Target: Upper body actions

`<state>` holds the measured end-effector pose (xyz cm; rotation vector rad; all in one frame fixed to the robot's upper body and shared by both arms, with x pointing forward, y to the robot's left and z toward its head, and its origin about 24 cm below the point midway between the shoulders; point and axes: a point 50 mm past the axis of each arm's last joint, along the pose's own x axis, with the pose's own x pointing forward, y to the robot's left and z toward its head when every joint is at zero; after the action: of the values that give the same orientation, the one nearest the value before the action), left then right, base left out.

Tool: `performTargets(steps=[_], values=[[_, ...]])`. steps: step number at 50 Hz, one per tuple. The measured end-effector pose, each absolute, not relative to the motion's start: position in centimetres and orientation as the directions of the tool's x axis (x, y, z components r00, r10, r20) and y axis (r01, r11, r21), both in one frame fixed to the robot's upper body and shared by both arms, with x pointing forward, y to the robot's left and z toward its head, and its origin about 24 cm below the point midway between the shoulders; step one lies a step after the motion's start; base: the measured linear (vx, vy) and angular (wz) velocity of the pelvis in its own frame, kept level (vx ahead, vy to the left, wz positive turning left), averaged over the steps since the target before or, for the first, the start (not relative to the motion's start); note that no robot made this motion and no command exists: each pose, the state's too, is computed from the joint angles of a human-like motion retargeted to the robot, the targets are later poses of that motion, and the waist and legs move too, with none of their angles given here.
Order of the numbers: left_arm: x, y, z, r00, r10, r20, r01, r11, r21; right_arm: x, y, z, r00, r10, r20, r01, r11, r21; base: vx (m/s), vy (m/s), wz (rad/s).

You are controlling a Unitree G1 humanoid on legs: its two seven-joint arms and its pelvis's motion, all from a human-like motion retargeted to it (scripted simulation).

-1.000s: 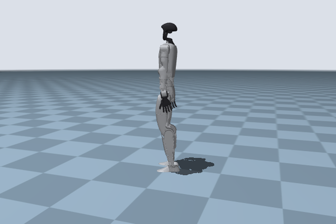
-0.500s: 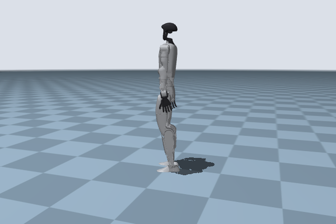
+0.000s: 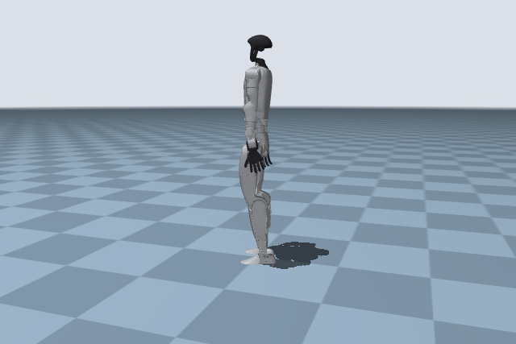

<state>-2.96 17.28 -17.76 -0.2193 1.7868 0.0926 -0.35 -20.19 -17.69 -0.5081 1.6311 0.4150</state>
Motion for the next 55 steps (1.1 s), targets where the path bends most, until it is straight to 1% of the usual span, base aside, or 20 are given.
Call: performTargets(steps=[46,55], values=[[-2.9,17.3,-17.8,-0.210,-0.099,-0.973,-0.191,0.980,-0.059,-0.2,-20.4,-17.7,-0.083,-0.089,-0.993,-0.561,0.827,-0.027,0.00,0.00,0.00],[-1.7,17.9,-17.8,-0.188,-0.083,-0.979,-0.165,0.985,-0.052,-0.6,-20.7,-17.6,-0.084,-0.103,-0.991,-0.553,0.832,-0.039,0.00,0.03,0.20]])
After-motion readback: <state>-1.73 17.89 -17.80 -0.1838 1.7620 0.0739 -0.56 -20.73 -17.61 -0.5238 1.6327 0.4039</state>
